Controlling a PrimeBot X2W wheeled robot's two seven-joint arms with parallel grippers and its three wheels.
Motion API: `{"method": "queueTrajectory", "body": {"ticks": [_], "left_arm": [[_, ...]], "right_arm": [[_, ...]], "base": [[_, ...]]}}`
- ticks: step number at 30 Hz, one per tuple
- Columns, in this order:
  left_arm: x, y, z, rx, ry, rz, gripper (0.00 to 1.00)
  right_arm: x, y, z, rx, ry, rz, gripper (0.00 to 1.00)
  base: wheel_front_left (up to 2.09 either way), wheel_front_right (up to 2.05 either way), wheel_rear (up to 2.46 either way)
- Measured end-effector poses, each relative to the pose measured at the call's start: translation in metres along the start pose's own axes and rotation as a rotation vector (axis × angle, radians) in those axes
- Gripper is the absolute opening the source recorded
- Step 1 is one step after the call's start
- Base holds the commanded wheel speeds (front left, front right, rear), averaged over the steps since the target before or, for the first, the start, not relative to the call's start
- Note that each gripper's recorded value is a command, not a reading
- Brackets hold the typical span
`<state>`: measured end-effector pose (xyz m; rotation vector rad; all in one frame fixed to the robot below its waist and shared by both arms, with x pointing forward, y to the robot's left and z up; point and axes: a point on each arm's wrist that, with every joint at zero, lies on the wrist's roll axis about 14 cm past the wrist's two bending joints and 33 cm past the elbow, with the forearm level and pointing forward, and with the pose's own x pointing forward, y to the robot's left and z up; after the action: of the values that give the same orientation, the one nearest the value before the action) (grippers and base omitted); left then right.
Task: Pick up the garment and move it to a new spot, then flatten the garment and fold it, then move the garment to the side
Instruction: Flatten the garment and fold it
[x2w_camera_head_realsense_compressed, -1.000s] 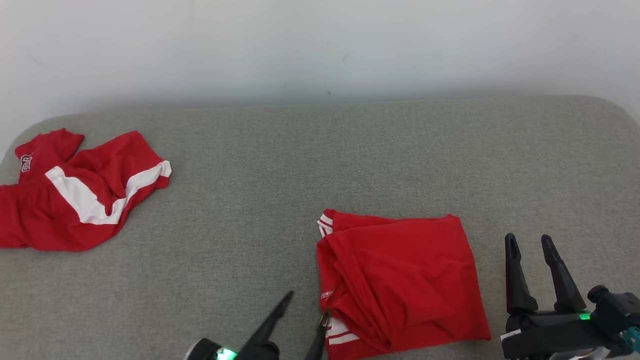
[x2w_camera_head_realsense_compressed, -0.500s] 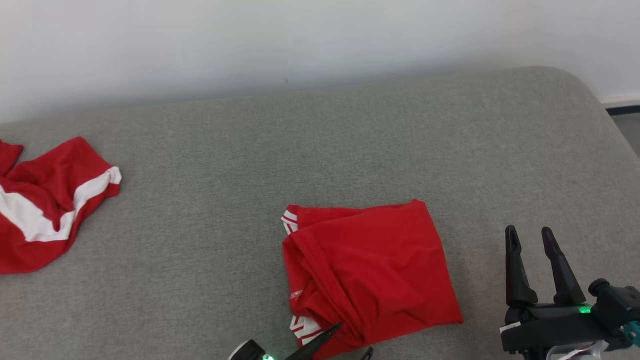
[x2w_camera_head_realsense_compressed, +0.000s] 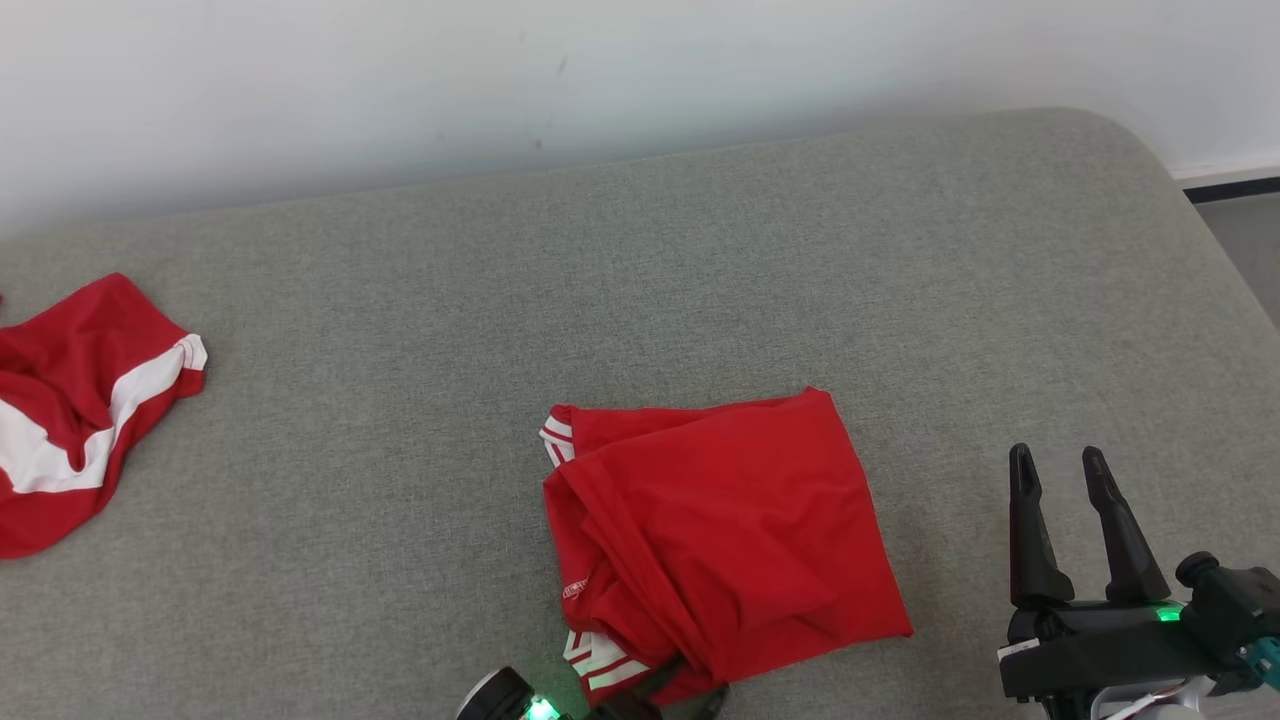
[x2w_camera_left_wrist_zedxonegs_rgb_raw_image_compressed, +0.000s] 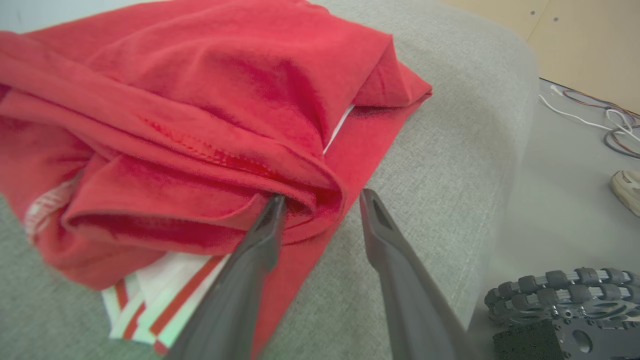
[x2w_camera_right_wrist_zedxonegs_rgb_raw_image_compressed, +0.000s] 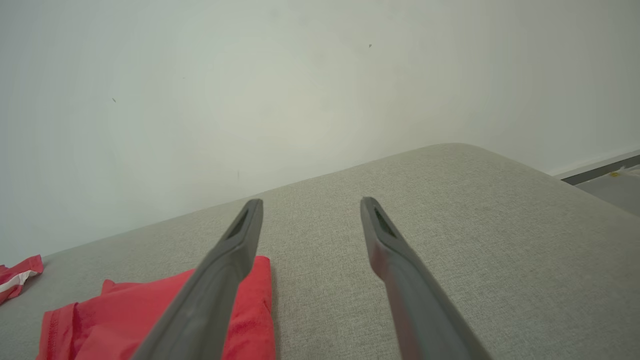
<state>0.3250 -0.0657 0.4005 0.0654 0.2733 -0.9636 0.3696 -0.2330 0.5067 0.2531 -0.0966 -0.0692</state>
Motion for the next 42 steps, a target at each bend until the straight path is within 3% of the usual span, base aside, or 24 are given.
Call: {"method": "queueTrajectory", "body": {"ticks": [9,18,29,30,31,32,42], "left_arm": [[0.003,0.008,0.012,-0.01,-0.031,0.034,0.0],[-0.024,0.043,0.036,0.011,-0.121,0.167,0.0],[-0.048,0.034,0.018,-0.023,-0.094,0.203,0.0],[-0.048,0.032,0.016,-0.032,-0.09,0.201,0.14],[-0.048,0.03,0.013,-0.036,-0.082,0.199,0.65],[-0.048,0.03,0.011,-0.041,-0.079,0.201,1.0],[-0.069,0.069,0.042,-0.07,-0.199,0.387,1.0]], "right_arm": [[0.004,0.008,0.001,-0.003,-0.004,0.025,1.0],[0.002,0.012,-0.001,0.006,0.0,0.038,1.0],[0.006,0.026,-0.004,0.02,0.006,0.078,1.0],[0.006,0.026,-0.004,0.02,0.007,0.08,1.0],[0.006,0.026,-0.005,0.02,0.009,0.08,1.0],[0.006,0.026,-0.005,0.019,0.011,0.079,1.0],[0.007,0.023,0.0,0.015,-0.002,0.077,1.0]], "base": [[0.0,0.0,0.0],[0.0,0.0,0.0],[0.0,0.0,0.0],[0.0,0.0,0.0],[0.0,0.0,0.0],[0.0,0.0,0.0],[0.0,0.0,0.0]]}}
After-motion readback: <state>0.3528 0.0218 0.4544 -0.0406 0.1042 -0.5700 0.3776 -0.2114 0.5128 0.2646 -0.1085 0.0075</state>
